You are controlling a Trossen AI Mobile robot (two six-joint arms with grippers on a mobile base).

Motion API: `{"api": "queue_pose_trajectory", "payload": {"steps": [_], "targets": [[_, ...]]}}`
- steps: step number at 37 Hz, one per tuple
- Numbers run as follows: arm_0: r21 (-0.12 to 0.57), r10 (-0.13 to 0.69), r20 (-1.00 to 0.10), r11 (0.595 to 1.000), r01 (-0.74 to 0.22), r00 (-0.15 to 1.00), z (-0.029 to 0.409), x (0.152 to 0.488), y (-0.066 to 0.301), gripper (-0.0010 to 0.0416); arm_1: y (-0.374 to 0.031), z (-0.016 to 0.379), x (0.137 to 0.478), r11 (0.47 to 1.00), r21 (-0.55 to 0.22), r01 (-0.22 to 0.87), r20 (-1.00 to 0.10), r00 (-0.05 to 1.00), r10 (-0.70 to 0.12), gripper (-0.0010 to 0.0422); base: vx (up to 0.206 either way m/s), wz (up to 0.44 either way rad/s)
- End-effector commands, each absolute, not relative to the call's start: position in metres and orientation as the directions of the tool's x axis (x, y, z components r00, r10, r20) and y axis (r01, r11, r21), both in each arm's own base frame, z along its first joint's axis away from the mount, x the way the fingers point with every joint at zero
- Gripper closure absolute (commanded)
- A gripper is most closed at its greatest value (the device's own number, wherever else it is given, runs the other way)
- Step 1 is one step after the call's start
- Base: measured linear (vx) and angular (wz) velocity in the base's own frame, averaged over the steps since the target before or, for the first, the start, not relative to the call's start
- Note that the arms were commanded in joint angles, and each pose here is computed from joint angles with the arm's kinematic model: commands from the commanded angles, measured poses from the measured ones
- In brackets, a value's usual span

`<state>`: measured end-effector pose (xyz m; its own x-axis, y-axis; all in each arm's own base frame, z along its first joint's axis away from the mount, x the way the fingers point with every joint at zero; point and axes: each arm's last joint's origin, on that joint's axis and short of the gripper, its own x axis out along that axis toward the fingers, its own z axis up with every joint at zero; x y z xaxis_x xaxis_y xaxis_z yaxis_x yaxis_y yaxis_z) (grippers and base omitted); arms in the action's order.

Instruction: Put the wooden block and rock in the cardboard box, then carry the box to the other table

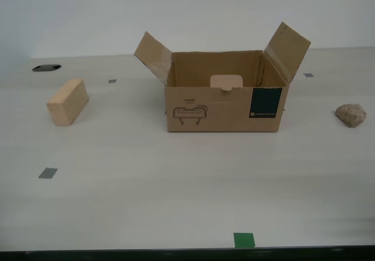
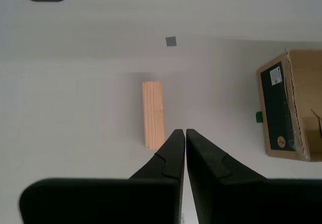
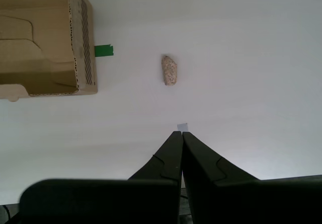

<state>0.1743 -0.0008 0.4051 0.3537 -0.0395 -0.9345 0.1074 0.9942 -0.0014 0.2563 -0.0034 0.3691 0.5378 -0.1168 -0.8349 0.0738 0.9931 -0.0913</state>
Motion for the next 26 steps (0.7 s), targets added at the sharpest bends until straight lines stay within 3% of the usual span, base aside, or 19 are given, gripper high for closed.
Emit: {"api": "queue_pose_trajectory", "payload": {"steps": [1,20,26], "targets": [[-0.013,-0.051,-0.935,0.994,0.108,0.35,0.404,0.1783,-0.0012,0.0406,-0.0036,0.3689,0.255,0.992,-0.087,0.087,-0.841,0.527,-0.12,0.0412,0.0,0.0],[-0.008,-0.048,-0.933,0.994,0.113,0.356,0.4014,0.1831,-0.0011,0.0406,-0.0036,0.3688,0.2547,0.992,-0.081,0.095,-0.842,0.526,-0.119,0.0411,0.0,0.0],[-0.009,-0.049,-0.933,0.994,0.113,0.356,0.4014,0.1831,-0.0011,0.0406,-0.0033,0.3684,0.2547,0.993,-0.071,0.09,-0.844,0.526,-0.108,0.0375,0.0,0.0]]}}
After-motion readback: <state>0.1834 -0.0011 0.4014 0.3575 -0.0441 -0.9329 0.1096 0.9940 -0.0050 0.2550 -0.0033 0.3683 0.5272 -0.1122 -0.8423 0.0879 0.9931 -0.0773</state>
